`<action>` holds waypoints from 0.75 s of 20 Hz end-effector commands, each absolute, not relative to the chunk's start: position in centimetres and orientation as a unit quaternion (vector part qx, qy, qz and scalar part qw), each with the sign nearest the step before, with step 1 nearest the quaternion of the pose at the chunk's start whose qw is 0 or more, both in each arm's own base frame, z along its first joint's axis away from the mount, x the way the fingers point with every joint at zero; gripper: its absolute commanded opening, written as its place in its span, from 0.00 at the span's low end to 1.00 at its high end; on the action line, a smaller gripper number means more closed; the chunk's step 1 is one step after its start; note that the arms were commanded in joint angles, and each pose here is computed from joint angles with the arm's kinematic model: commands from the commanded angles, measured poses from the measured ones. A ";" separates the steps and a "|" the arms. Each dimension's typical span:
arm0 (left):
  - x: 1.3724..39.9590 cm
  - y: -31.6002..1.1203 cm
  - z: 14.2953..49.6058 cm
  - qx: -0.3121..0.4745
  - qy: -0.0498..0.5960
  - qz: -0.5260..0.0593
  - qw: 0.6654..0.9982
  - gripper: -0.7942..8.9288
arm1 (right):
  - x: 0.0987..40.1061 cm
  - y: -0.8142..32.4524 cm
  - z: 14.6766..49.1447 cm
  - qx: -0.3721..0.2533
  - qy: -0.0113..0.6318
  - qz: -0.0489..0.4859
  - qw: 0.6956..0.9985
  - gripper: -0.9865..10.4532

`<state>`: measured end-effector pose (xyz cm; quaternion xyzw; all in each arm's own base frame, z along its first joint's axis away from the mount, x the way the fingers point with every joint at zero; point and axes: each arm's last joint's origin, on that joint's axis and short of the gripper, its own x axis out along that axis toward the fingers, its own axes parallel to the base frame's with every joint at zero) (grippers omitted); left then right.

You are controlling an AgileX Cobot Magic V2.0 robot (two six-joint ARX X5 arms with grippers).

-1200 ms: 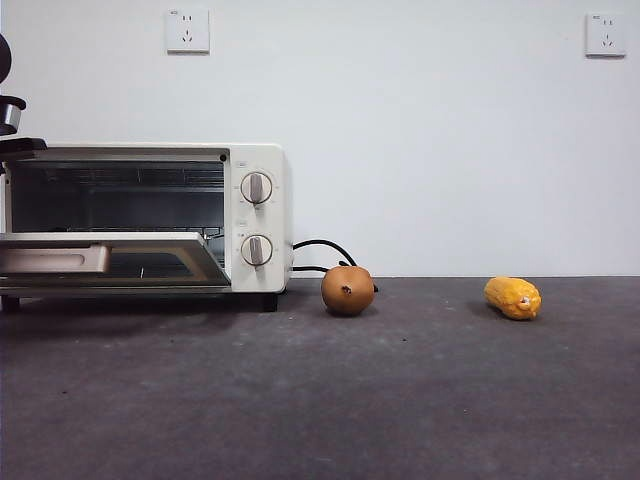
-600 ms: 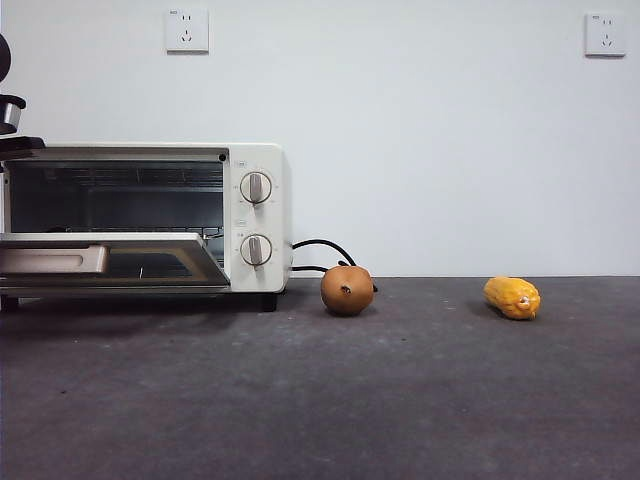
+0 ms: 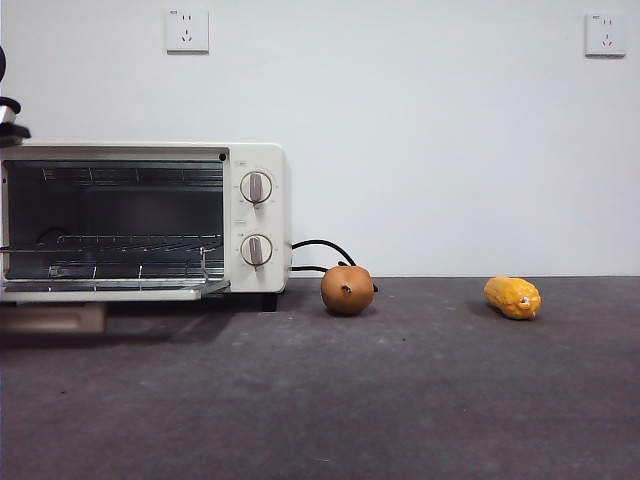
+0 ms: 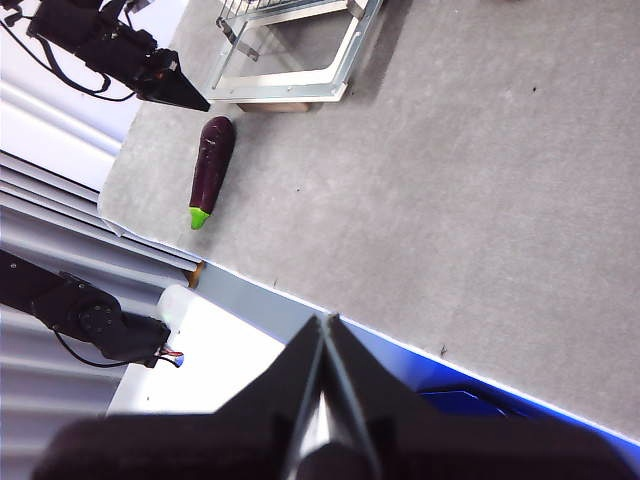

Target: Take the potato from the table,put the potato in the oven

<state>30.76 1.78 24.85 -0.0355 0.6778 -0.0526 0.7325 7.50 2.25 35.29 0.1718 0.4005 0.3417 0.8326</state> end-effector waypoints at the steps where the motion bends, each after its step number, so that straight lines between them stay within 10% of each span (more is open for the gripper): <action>1: 29.8 1.1 27.0 -0.033 0.643 -0.086 0.760 0.07 | 7.8 2.3 35.6 0.169 0.388 0.347 0.837 0.08; 15: 12.0 -0.1 41.9 0.020 0.294 -0.090 0.951 0.07 | 19.3 8.4 39.5 0.174 0.317 0.339 0.869 0.35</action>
